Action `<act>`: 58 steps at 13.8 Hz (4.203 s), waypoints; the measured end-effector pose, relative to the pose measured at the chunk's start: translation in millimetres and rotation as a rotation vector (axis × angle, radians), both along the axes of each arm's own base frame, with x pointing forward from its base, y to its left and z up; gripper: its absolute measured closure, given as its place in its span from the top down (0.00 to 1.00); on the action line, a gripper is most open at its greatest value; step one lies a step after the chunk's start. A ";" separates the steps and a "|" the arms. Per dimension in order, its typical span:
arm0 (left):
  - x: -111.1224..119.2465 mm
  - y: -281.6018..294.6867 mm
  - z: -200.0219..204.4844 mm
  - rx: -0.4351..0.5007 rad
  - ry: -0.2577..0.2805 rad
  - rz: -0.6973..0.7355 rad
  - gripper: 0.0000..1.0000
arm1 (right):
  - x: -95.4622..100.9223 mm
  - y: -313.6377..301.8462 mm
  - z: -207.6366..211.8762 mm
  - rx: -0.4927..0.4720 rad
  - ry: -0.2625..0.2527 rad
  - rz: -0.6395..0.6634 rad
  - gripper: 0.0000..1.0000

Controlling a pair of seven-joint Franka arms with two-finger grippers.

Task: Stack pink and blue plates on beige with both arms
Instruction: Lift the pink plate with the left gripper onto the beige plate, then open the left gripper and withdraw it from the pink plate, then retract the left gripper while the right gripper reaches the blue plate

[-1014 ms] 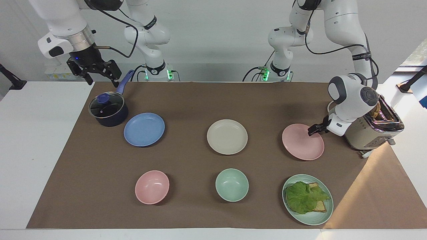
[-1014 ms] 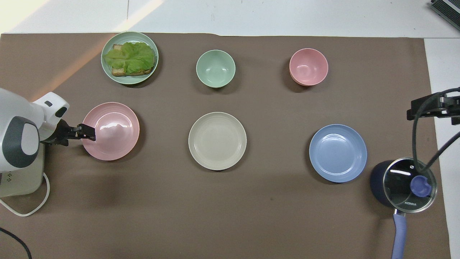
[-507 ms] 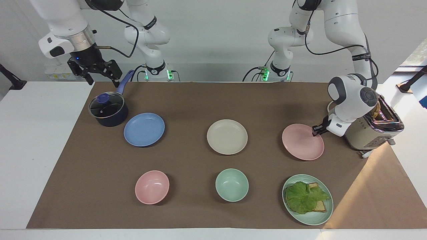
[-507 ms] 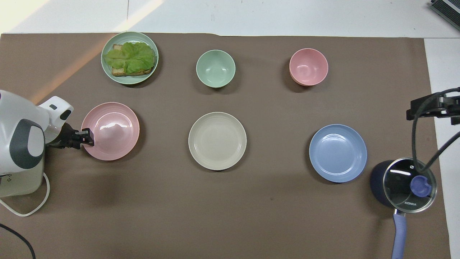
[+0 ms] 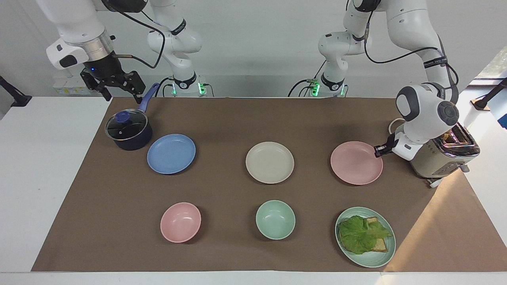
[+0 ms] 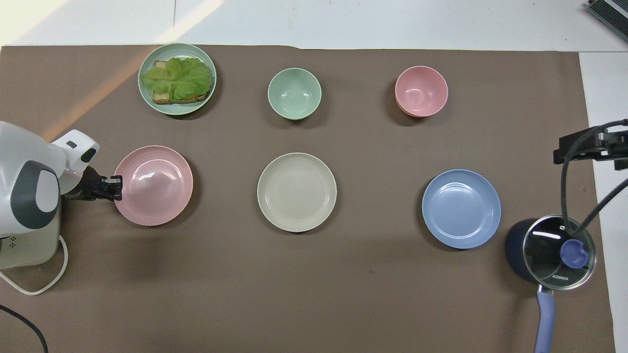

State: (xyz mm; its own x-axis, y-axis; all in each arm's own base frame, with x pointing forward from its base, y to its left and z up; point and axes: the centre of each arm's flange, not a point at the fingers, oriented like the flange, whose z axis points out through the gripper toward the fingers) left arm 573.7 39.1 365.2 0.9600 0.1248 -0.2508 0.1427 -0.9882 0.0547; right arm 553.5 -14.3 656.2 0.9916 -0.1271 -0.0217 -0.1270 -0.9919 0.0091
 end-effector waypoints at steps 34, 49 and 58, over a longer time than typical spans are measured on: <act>-43.2 -317.3 -5.7 -0.111 -0.105 0.120 0.82 | 0.0 -0.3 -0.1 0.000 0.000 -0.001 1.00; 32.8 -76.4 176.1 0.071 -0.236 -0.104 1.00 | -2.1 -24.8 -160.6 0.017 -0.043 0.111 1.00; -0.2 -68.7 253.7 0.085 -0.291 -0.180 1.00 | -42.1 -68.7 -315.9 0.128 -0.034 0.164 0.98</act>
